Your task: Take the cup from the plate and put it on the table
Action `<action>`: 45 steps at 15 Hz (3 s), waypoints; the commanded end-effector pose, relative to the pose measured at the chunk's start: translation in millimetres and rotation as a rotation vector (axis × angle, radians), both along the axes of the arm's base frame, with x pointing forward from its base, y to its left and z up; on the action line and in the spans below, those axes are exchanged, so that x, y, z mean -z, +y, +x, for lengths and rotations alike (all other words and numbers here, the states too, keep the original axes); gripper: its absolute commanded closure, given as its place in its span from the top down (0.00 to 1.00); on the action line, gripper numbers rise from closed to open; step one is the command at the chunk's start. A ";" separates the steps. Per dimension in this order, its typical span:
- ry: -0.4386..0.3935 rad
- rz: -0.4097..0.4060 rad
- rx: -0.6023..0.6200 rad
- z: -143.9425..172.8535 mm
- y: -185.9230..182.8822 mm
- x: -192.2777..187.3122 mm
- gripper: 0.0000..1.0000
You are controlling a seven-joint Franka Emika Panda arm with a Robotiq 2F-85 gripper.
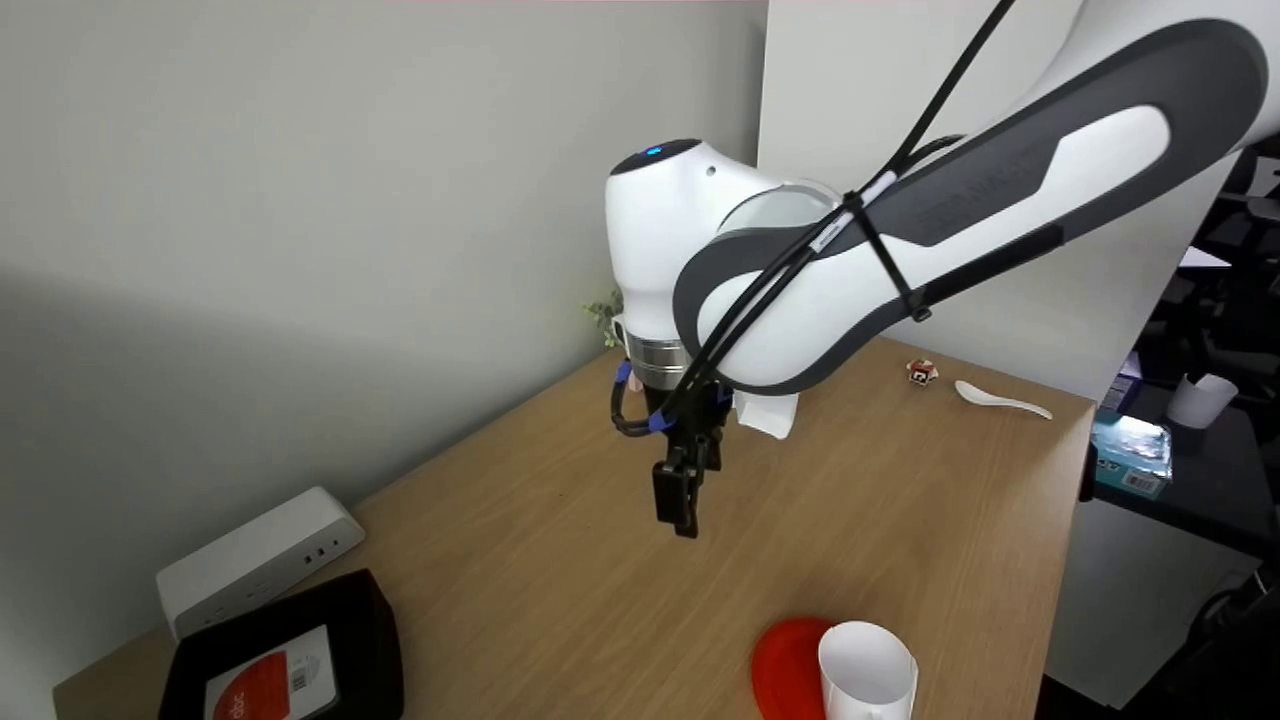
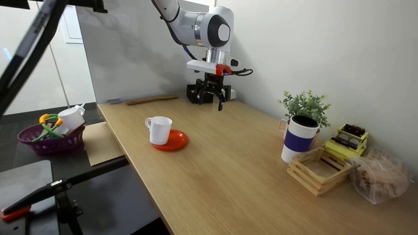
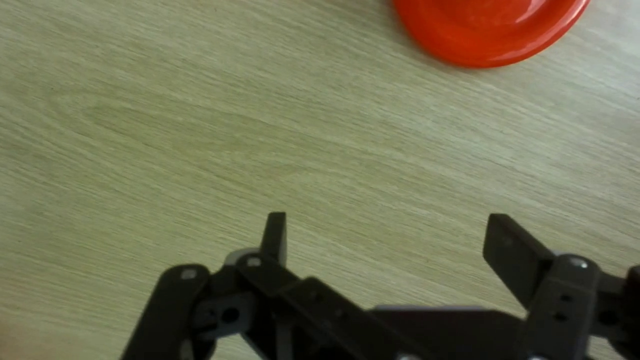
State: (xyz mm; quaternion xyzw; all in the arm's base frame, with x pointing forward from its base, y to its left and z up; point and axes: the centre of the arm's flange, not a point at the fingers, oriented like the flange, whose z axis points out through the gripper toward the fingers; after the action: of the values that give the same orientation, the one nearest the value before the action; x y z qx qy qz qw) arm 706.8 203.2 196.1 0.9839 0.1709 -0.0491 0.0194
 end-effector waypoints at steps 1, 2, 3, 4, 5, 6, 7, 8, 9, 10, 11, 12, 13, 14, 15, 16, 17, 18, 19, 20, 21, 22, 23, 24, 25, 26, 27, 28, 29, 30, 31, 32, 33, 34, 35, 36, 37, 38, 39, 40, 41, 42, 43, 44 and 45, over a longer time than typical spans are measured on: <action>-0.037 -0.019 0.036 -17.0 5.7 -5.2 1.00; -0.047 -0.022 0.046 -20.5 7.6 -6.2 1.00; -0.057 -0.023 0.062 -24.0 9.8 -7.9 1.00; -0.071 -0.026 0.076 -27.5 12.0 -9.6 1.00; -0.083 -0.027 0.090 -30.4 14.5 -11.1 1.00; -0.094 -0.034 0.107 -33.0 15.9 -12.7 1.00; -0.104 -0.039 0.124 -36.4 17.3 -15.6 1.00; -0.111 -0.044 0.148 -42.3 16.8 -16.7 1.00; -0.116 -0.048 0.169 -47.7 17.1 -19.6 1.00; -0.119 -0.049 0.190 -52.1 16.4 -19.6 1.00; -0.111 -0.046 0.208 -60.0 16.0 -20.5 1.00; -0.096 -0.041 0.218 -66.7 15.1 -20.1 1.00; -0.088 -0.042 0.234 -73.6 14.4 -18.8 1.00; -0.077 -0.042 0.244 -79.3 13.5 -17.6 1.00; -0.067 -0.041 0.254 -86.0 12.1 -16.5 1.00; -0.059 -0.041 0.262 -93.4 9.7 -13.6 1.00; -0.053 -0.042 0.269 -100.0 8.6 -11.4 1.00; -0.048 -0.044 0.274 -106.2 6.8 -9.4 1.00; -0.044 -0.045 0.277 -113.3 6.8 -6.0 1.00; -0.046 -0.051 0.270 -119.3 6.9 -3.6 1.00; -0.047 -0.056 0.259 -120.3 5.9 -1.3 1.00; -0.032 -0.060 0.262 -95.8 12.1 3.3 1.00; -0.030 -0.059 0.260 -100.2 11.4 5.7 1.00; -0.030 -0.059 0.259 -102.9 10.8 6.7 1.00; -0.029 -0.060 0.259 -104.1 10.4 6.7 1.00; -0.029 -0.060 0.259 -104.5 10.3 6.1 1.00; -0.030 -0.060 0.259 -104.7 10.2 5.3 1.00; -0.030 -0.059 0.259 -104.9 10.2 4.5 1.00; -0.031 -0.059 0.259 -105.1 10.1 3.8 1.00; -0.029 -0.067 0.257 -108.3 11.3 6.3 1.00; -0.025 -0.063 0.272 -113.7 12.5 9.1 1.00; -0.016 -0.061 0.275 -117.9 13.4 11.7 1.00; -0.010 -0.063 0.286 -125.1 15.6 15.0 1.00; -0.008 -0.067 0.299 -131.6 17.5 18.9 1.00; -0.002 -0.073 0.310 -136.9 19.7 21.7 1.00; 0.002 -0.080 0.322 -142.1 21.9 25.1 1.00; 0.000 -0.090 0.333 -146.2 24.9 26.7 1.00; -0.004 -0.099 0.348 -148.5 28.1 27.2 1.00; -0.008 -0.108 0.362 -150.0 30.9 26.9 1.00; -0.017 -0.115 0.374 -149.4 33.4 24.0 1.00; -0.028 -0.120 0.385 -148.5 36.1 21.4 1.00; -0.045 -0.124 0.396 -147.0 37.9 15.8 1.00; -0.063 -0.129 0.406 -147.1 39.6 11.8 1.00; -0.084 -0.136 0.418 -148.4 41.9 6.0 1.00; -0.103 -0.141 0.429 -149.5 43.6 1.9 1.00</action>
State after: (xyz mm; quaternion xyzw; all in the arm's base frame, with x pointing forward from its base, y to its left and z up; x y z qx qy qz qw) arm 566.3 245.5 175.1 0.9958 -0.0328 -0.0465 0.0715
